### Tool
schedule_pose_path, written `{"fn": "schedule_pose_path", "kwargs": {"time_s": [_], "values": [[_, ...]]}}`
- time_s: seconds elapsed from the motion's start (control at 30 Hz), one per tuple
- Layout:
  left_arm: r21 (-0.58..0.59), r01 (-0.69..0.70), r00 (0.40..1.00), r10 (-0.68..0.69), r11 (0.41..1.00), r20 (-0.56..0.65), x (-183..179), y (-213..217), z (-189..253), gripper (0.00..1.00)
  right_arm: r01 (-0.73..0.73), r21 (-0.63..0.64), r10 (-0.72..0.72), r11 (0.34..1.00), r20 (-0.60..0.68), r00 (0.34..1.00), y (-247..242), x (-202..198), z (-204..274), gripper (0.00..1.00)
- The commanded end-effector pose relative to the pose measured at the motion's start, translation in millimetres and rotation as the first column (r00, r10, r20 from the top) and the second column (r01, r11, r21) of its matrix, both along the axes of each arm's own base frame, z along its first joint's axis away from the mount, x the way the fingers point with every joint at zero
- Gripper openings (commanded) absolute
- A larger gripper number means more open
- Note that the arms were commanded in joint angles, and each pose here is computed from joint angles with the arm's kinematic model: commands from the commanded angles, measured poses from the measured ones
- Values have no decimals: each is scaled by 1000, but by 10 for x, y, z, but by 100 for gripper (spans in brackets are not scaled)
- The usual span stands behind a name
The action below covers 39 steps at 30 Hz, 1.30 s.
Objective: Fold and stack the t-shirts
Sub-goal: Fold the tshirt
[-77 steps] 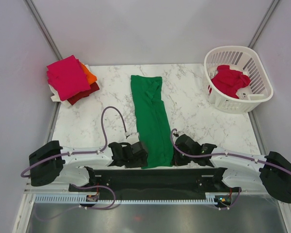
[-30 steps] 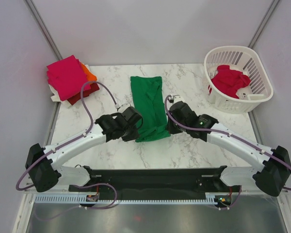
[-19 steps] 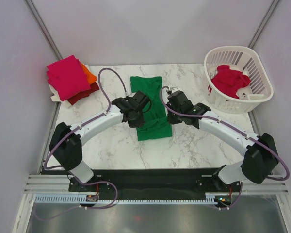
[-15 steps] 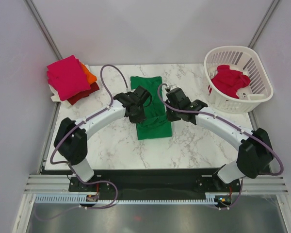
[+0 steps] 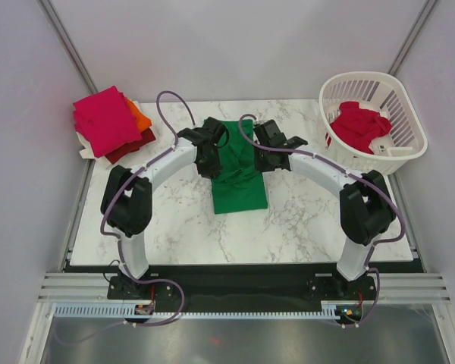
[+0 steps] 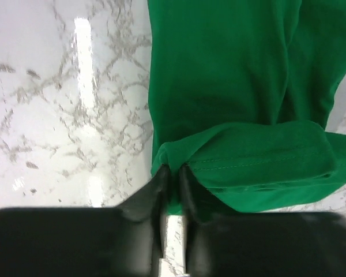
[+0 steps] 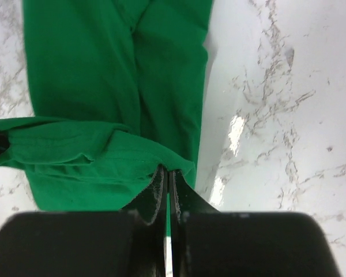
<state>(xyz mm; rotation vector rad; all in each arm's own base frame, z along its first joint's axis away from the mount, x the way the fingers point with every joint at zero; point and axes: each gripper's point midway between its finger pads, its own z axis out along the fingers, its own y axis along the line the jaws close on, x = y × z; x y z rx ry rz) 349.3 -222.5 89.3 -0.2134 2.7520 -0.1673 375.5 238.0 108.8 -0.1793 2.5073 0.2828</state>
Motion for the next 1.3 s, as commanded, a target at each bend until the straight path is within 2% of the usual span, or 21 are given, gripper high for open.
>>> {"fn": "schedule_pose_path", "kwargs": {"time_s": [0.0,0.07,0.1,0.13,0.17,0.23,0.3,0.4,0.47,0.5,0.53,0.57,0.67,0.7,0.73,0.87,0.9,1.13,1.27], "values": [[-6,66,997,-66,998,32,272,-65,37,28,54,-8,-54,998,15,998,-55,257,-52,4],[-14,64,998,-64,998,26,392,-53,-12,47,96,-10,-96,995,-2,995,-101,384,-165,35],[-15,77,997,-77,997,33,514,-85,-33,63,115,-18,-115,993,-4,993,-131,438,-184,50],[-21,88,996,-87,996,31,577,-101,-56,69,145,-13,-145,989,13,989,-181,553,-129,78],[-22,81,996,-80,997,37,672,-55,-55,73,156,-18,-156,988,17,988,-205,619,-151,87],[-41,71,997,-69,997,47,818,-44,-19,78,170,-13,-169,985,48,984,-245,770,-15,98],[-57,39,997,-35,998,69,922,53,118,79,187,-30,-184,982,71,980,-333,839,83,98],[-33,22,994,-19,999,110,860,166,331,79,188,-28,-184,982,121,976,-425,808,330,98],[-7,12,991,-11,1000,131,767,226,414,78,152,23,-153,988,119,981,-384,663,421,98],[17,-7,993,5,1000,115,666,292,354,78,144,24,-145,989,79,986,-405,517,265,98],[3,-5,990,4,1000,143,584,281,503,77,124,82,-133,989,104,986,-359,465,396,98],[15,-11,994,9,1000,113,447,314,395,76,95,127,-105,987,79,991,-290,355,366,98],[-26,35,989,-31,999,142,171,172,502,75,51,182,-54,982,15,998,-270,-15,142,98],[-50,66,994,-61,997,86,-35,126,327,75,28,205,-17,978,-53,998,-250,-237,-46,98],[-84,98,993,-92,992,76,-154,31,283,76,12,239,-2,971,-41,999,-226,-296,-9,97],[-275,149,989,-136,950,65,-586,-137,83,77,-19,332,54,943,-97,994,-179,-683,-208,91],[-309,167,984,-140,936,108,-563,-204,119,77,-18,340,58,940,-106,993,-183,-738,-250,89],[-352,194,979,-158,916,127,-737,-265,-119,77,0,363,82,932,-210,974,-183,-1013,-787,79],[-323,171,984,-142,931,110,-774,-214,-303,79,10,381,86,924,-233,969,-159,-1061,-914,73]]}}
